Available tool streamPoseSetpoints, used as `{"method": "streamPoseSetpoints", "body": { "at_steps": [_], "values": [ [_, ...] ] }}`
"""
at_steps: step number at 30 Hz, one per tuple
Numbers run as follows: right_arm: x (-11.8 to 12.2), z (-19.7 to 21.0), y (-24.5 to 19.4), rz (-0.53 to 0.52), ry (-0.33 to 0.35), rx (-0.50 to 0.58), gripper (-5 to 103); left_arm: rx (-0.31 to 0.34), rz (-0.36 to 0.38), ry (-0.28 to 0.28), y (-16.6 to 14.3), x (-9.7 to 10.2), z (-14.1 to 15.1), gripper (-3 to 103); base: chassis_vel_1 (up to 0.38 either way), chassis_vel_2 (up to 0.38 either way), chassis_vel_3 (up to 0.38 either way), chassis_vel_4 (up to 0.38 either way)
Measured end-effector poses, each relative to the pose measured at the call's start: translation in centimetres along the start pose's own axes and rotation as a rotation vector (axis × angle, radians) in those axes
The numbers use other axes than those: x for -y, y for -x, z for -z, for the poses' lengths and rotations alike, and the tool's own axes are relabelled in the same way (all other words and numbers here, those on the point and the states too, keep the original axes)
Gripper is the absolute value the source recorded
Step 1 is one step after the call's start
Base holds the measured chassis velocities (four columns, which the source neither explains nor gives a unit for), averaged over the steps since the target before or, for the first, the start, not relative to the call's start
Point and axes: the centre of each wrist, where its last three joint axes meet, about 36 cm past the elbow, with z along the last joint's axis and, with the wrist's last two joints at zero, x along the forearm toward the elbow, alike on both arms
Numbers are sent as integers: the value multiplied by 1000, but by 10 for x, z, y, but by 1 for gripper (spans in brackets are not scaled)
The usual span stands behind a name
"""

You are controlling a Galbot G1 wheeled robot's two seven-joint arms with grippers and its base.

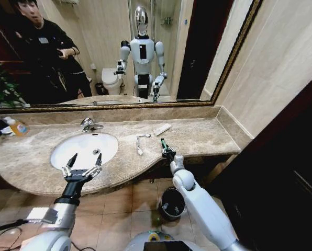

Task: Pick up the trash from the sink and place it in the trash bin.

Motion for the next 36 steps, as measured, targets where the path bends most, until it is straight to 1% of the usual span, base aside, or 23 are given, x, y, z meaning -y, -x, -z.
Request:
{"method": "streamPoseSetpoints", "body": {
  "at_steps": [3, 7, 8, 10, 12, 13, 14, 15, 16, 17, 21, 22, 24, 25, 26, 28, 29, 31, 32, 35, 36],
  "values": [
    [4, 2, -7, 0, -1, 7, 14, 0, 0, 0, 0, 0, 0, 100, 0, 0, 0, 0],
    [11, 9, -41, 18, 4, 29, 14, 0, 0, 0, 0, 0, 0, 100, 0, 0, 0, 0],
    [11, 9, -41, 18, 4, 29, 14, 0, 0, 0, 0, 0, 0, 100, 0, 0, 0, 0],
    [12, 14, -64, 34, 18, 37, 14, 0, 0, 0, 0, 0, 0, 100, 0, 0, 0, 0],
    [13, 15, -72, 40, 22, 38, 14, 0, 0, 0, 0, 0, 0, 100, 0, 0, 0, 0],
    [15, 15, -86, 52, 28, 37, 14, 0, 0, 0, 0, 0, 0, 100, 0, 0, 0, 0],
    [15, 15, -86, 52, 28, 37, 14, 0, 0, 0, 0, 0, 0, 100, 0, 0, 0, 0],
    [17, 13, -96, 55, 31, 35, 14, 0, 0, 0, 0, 0, 0, 100, 0, 0, 0, 0],
    [19, 11, -105, 48, 35, 33, 14, 0, 0, 0, 0, 0, 0, 100, 0, 0, 0, 0],
    [19, 11, -105, 48, 35, 33, 14, 0, 0, 0, 0, 0, 0, 100, 0, 0, 0, 0],
    [20, -4, -142, 26, 63, 4, 14, 0, 0, 0, 0, 0, 0, 100, 0, 0, 0, 0],
    [20, -4, -142, 26, 63, 4, 14, 0, 0, 0, 0, 0, 0, 100, 0, 0, 0, 0],
    [18, -19, -168, 23, 84, -25, 14, 0, 0, 0, 0, 0, 0, 100, 0, 0, 0, 0],
    [18, -19, -168, 23, 84, -25, 14, 0, 0, 0, 0, 0, 0, 100, 0, 0, 0, 0],
    [17, -26, -177, 23, 85, -31, 14, 0, 0, 0, 0, 0, 0, 100, 0, 0, 0, 0],
    [16, -53, -196, 8, 88, -63, 14, 0, 0, 0, 0, 0, 0, 100, 0, 0, 0, 0],
    [16, -53, -196, 8, 88, -63, 14, 0, 0, 0, 0, 0, 0, 100, 0, 0, 0, 0],
    [15, -82, -207, -14, 92, -102, 14, 0, 0, 0, 0, 0, 0, 100, 0, 0, 0, 0],
    [15, -82, -207, -14, 92, -102, 14, 0, 0, 0, 0, 0, 0, 100, 0, 0, 0, 0],
    [11, -123, -214, -48, 124, -194, 14, 0, 0, 0, 0, 0, 0, 100, 0, 0, 0, 0],
    [11, -123, -214, -48, 124, -194, 14, 0, 0, 0, 0, 0, 0, 100, 0, 0, 0, 0]
  ]
}}
